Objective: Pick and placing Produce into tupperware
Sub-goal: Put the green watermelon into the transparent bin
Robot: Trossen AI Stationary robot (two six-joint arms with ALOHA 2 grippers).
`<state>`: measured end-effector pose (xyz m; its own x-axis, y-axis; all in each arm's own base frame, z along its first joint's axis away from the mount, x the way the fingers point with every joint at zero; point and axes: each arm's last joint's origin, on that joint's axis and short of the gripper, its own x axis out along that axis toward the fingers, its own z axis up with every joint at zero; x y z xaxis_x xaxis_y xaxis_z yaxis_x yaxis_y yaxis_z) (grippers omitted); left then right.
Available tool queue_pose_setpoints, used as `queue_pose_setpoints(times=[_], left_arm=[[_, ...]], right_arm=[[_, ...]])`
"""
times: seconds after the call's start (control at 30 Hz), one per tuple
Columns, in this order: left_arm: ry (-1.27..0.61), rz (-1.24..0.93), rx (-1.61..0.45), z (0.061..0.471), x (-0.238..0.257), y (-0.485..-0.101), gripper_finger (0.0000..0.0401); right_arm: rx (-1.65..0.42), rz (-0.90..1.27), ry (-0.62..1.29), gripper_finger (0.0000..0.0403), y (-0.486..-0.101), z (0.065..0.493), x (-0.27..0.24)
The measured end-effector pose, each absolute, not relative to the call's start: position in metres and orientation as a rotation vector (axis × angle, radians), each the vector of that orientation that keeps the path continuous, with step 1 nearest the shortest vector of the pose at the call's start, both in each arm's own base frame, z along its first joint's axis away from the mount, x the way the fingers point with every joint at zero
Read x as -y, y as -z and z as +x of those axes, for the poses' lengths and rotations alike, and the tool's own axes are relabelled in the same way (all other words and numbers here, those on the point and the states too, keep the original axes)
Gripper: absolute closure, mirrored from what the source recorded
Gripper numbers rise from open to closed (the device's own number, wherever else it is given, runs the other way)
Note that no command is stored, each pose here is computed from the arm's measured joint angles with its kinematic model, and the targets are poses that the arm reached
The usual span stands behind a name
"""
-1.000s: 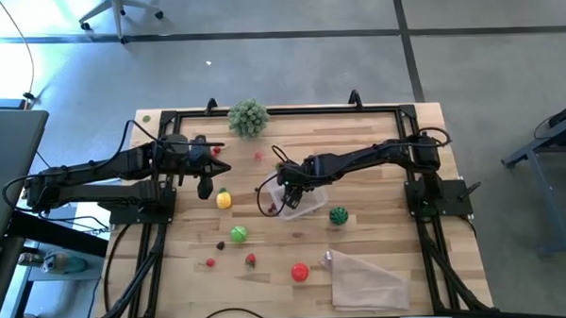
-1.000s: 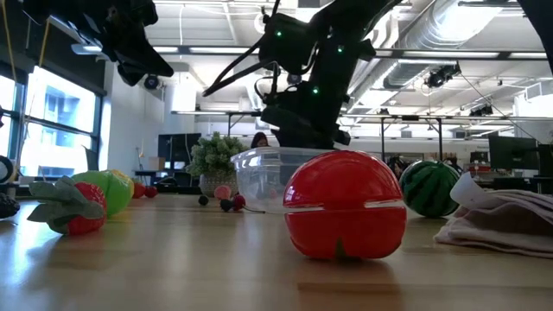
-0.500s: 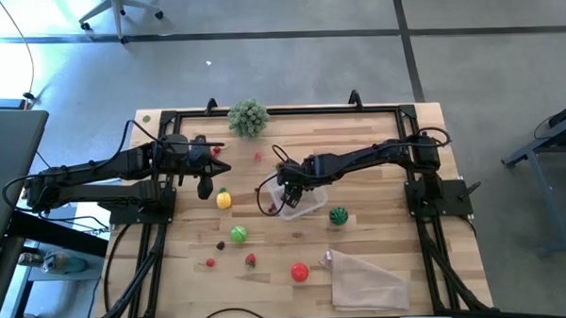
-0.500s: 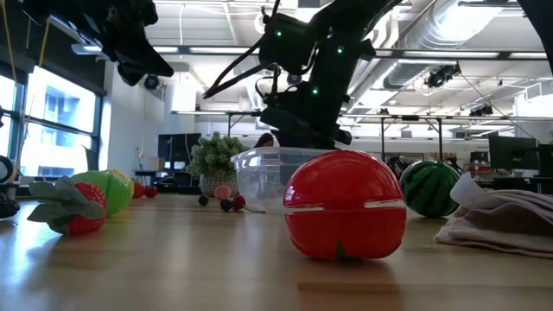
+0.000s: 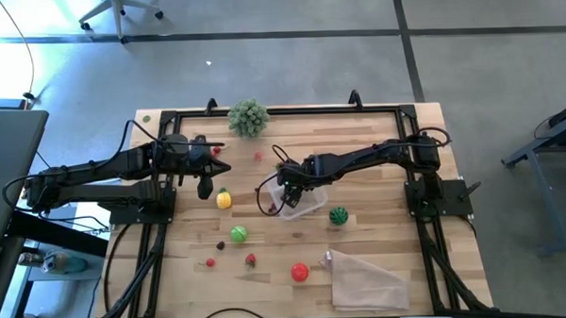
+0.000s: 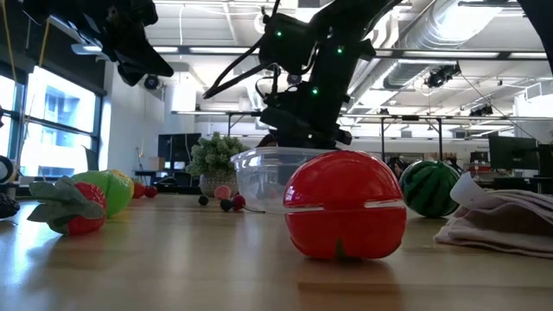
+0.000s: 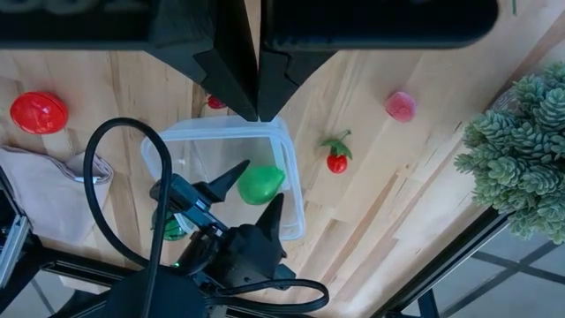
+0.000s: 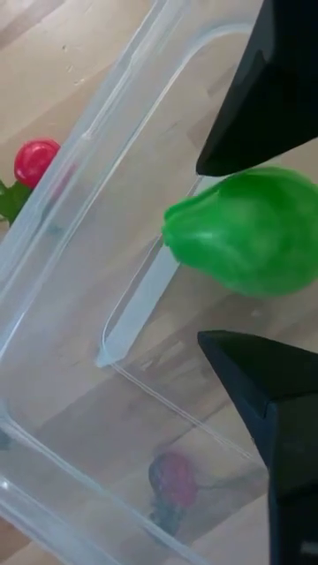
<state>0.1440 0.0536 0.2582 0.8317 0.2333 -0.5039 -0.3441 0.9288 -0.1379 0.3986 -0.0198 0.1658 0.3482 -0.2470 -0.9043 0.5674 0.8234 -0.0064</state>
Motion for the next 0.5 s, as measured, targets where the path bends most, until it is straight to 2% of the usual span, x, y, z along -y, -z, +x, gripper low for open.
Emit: queue_pose_setpoints(times=[0.3, 0.5], left_arm=[[-0.309, -0.228, -0.503, 0.144, -0.054, -0.258, 0.04], [-0.309, -0.228, -0.503, 0.144, -0.054, -0.258, 0.04]], right_arm=[[-1.1, 0.31, 0.554, 0.0091, -0.182, 0.403, 0.018], [-1.092, 0.224, 0.66, 0.009, -0.224, 0.4, 0.003]])
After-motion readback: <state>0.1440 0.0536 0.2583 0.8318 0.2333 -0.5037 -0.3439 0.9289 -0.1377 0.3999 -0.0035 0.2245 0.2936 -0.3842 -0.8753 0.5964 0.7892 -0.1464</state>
